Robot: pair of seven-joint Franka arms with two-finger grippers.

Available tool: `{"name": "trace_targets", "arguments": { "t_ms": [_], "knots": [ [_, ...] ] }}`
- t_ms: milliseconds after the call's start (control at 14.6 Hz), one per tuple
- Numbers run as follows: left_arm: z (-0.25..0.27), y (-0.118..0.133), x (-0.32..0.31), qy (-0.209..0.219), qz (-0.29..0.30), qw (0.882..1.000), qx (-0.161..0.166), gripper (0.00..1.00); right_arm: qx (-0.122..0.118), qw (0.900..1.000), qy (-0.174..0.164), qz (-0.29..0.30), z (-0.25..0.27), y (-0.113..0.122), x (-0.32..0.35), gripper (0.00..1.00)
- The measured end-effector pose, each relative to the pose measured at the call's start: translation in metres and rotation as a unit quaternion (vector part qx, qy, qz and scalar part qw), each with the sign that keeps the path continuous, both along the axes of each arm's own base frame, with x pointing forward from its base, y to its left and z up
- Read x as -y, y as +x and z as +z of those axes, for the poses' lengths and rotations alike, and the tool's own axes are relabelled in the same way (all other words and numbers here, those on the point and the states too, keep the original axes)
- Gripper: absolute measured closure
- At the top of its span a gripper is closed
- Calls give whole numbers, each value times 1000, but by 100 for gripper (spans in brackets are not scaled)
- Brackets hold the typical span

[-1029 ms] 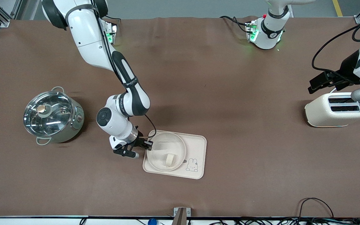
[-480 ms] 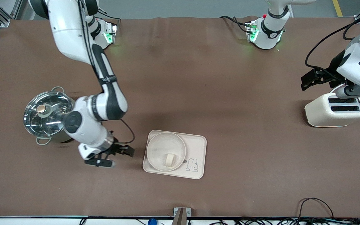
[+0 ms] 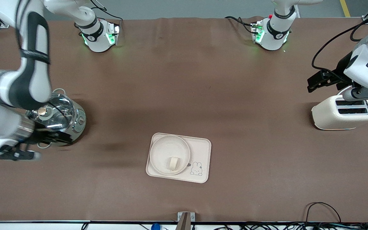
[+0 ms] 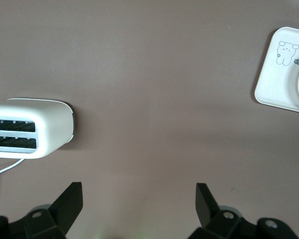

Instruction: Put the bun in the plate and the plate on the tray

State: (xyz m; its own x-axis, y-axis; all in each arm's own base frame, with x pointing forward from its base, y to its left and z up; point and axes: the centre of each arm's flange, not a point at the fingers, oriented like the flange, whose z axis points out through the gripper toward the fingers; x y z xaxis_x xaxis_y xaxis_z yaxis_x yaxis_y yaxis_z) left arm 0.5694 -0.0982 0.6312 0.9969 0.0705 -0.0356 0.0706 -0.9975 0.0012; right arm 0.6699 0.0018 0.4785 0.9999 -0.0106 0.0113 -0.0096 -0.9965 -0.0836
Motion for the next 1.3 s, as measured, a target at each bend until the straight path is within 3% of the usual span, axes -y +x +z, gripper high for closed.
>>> {"name": "trace_targets", "arguments": {
  "t_ms": [137,480,1097,1303],
  "knots": [
    [0,0,0,0,5,1000,0,0,2,1000,-12,12,36,-17,10,0],
    [0,0,-1,0,6,1000,0,0,27,999,5,36,87,-38,-4,0],
    [0,0,-1,0,6,1000,0,0,22,999,-12,45,131,-71,11,0],
    [0,0,-1,0,6,1000,0,0,19,999,-15,37,143,-97,15,0]
  ]
}}
